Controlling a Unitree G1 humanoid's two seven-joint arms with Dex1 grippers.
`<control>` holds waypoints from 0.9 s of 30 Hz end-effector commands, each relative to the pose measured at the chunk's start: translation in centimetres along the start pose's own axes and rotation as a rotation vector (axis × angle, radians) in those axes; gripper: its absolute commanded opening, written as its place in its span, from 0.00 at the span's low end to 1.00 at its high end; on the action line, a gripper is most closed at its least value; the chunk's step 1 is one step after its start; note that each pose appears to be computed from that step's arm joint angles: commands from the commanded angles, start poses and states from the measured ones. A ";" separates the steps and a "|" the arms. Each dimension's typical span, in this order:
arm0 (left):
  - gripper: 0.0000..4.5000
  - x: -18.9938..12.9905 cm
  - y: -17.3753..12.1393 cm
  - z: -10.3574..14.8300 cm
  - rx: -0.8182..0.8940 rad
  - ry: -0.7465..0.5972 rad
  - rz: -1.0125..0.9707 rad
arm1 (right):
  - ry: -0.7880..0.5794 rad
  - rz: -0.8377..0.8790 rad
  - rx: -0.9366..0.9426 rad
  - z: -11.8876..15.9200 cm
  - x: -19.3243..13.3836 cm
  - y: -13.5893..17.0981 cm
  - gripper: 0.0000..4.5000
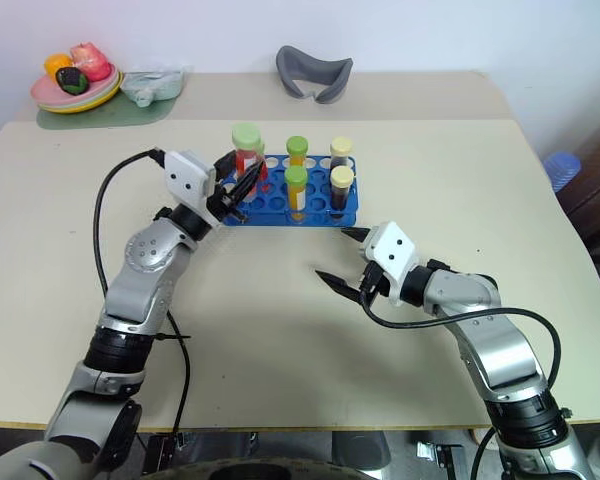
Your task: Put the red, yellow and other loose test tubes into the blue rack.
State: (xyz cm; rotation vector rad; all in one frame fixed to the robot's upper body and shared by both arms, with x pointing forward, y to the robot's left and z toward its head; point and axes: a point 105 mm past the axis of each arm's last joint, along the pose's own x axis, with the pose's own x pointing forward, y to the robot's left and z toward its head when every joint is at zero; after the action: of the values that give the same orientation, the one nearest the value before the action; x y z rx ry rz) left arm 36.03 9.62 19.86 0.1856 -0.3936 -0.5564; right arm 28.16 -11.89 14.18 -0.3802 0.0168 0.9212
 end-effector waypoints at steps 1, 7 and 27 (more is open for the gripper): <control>0.32 -0.3 0.4 -0.3 0.003 -0.033 0.033 | -0.029 -0.020 -0.041 1.2 -0.5 -0.3 0.97; 0.32 -0.6 0.1 -1.8 -0.059 -0.040 0.041 | -0.025 -0.024 -0.040 1.2 -0.6 -0.3 0.97; 0.32 0.5 -0.8 -2.7 -0.081 -0.081 0.027 | -0.040 -0.015 -0.021 1.4 -0.4 0.0 0.97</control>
State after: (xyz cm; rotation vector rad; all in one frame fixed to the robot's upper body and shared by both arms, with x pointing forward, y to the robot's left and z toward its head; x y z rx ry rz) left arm 37.52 9.12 16.20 0.0551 -0.3923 -0.5391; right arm 28.21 -12.12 14.04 -0.3711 0.0294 0.9055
